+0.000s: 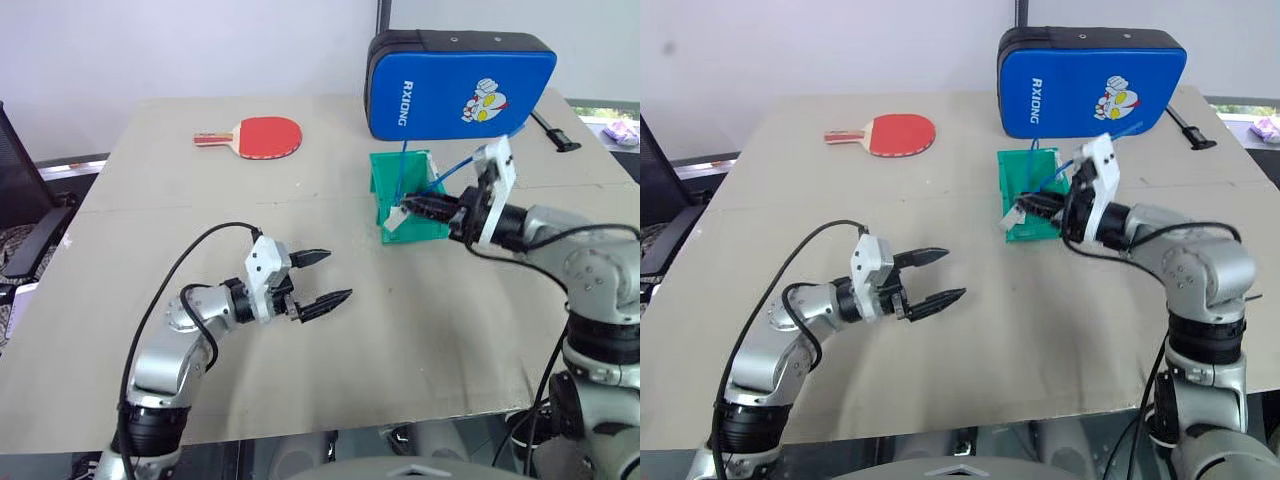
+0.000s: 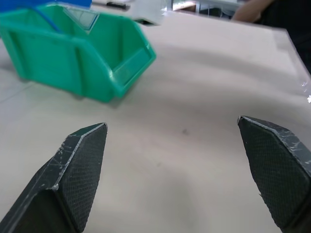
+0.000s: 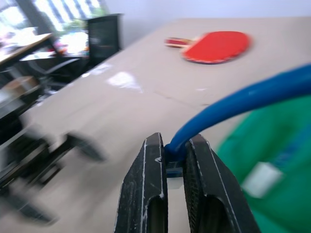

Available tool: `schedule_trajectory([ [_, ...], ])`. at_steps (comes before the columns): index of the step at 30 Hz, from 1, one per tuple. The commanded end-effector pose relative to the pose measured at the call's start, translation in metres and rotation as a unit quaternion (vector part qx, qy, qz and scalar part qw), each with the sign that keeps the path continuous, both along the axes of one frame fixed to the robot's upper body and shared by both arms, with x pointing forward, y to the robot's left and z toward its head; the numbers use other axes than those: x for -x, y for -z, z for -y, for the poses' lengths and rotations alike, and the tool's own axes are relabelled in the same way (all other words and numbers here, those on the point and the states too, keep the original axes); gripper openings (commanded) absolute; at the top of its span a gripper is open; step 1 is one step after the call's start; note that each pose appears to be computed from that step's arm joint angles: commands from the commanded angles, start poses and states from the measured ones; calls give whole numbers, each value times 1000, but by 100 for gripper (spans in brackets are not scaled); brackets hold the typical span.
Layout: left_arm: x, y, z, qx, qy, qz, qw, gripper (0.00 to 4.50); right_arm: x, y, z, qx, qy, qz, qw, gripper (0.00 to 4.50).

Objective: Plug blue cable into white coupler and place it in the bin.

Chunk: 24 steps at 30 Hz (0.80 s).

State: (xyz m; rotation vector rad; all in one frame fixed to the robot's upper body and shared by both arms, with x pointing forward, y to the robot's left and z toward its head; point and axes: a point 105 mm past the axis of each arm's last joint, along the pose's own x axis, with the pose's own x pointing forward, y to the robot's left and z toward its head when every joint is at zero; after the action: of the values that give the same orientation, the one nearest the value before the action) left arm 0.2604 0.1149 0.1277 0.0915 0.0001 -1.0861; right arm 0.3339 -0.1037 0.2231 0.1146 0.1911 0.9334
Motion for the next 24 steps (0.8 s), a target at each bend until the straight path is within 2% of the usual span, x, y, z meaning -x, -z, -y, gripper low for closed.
schedule_trajectory([
  [1,4,-19,2,17,-10,39,999,439,-23,0,12,44,37,-8,998,0],
  [5,4,-27,2,40,-20,47,998,439,-59,17,16,98,56,-29,993,0],
  [7,6,-28,2,48,-21,44,998,450,-71,28,22,124,59,-40,990,81],
  [8,7,-28,2,52,-25,42,997,450,-74,31,25,133,58,-42,988,103],
  [10,11,-27,1,56,-30,41,997,450,-79,28,32,137,61,-37,988,218],
  [11,13,-27,0,57,-33,40,997,450,-80,23,36,135,65,-31,988,254],
  [15,19,-22,-2,56,-41,34,997,450,-62,1,49,90,46,-16,995,426],
  [16,20,-19,-4,52,-44,33,997,450,-52,-4,55,85,39,-6,996,447],
  [20,22,-8,-12,44,-54,15,997,450,-1,-30,72,54,15,74,996,447],
  [23,21,3,-23,27,-61,1,998,450,32,-31,78,30,30,104,994,447],
  [24,21,6,-27,21,-64,-4,998,450,42,-25,81,46,46,116,991,447],
])
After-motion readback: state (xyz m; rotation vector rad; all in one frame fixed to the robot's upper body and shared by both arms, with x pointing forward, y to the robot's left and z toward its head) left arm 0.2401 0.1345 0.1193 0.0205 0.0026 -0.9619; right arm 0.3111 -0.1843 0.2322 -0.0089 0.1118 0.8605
